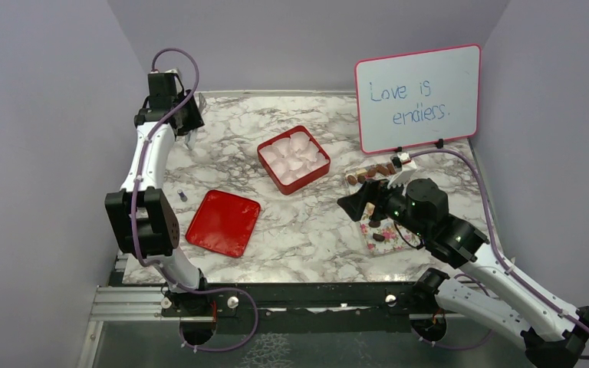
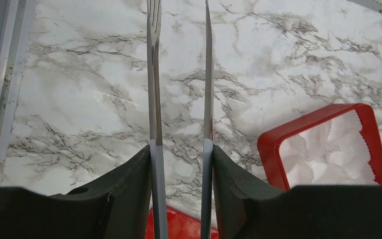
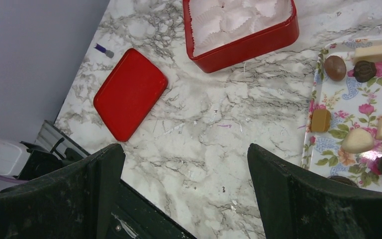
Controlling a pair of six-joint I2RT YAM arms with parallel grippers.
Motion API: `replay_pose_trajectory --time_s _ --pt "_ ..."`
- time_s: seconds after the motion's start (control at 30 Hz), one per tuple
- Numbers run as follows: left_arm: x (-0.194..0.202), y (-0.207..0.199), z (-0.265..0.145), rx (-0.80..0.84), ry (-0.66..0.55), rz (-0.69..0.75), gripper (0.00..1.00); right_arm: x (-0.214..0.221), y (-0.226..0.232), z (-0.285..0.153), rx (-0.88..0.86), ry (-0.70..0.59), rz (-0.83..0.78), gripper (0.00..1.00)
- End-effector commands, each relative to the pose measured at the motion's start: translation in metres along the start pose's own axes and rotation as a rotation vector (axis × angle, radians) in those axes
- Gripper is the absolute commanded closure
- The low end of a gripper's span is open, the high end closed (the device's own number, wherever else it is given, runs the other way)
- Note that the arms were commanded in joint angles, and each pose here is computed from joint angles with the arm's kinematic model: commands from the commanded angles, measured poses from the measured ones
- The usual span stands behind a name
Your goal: Pack the chocolate
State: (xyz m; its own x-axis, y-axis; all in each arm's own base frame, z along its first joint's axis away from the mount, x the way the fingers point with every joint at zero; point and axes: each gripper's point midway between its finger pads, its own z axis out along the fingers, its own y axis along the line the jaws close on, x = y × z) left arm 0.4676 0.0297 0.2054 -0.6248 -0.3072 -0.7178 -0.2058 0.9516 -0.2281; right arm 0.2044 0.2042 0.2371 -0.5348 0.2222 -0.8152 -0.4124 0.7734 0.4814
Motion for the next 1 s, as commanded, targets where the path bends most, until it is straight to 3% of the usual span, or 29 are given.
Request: replay_pose_trajectory --time_s 0.0,0.37,0.97 --pt "-0.002 -0.042 -0.036 0.111 -0.046 0.072 0.55 -0.012 -0.001 -0.007 0.022 -0.022 -0.016 0.0" --pt "0.042 -0.131 -0.091 0.346 -0.043 0.25 0.56 -0.036 -0.009 -0.03 0.089 -0.101 -0.041 0.0" --pt "0.2 -0.248 -0.173 0.771 0.14 0.648 0.57 -0.067 -0.029 -0.073 0.209 -0.231 -0.048 0.0"
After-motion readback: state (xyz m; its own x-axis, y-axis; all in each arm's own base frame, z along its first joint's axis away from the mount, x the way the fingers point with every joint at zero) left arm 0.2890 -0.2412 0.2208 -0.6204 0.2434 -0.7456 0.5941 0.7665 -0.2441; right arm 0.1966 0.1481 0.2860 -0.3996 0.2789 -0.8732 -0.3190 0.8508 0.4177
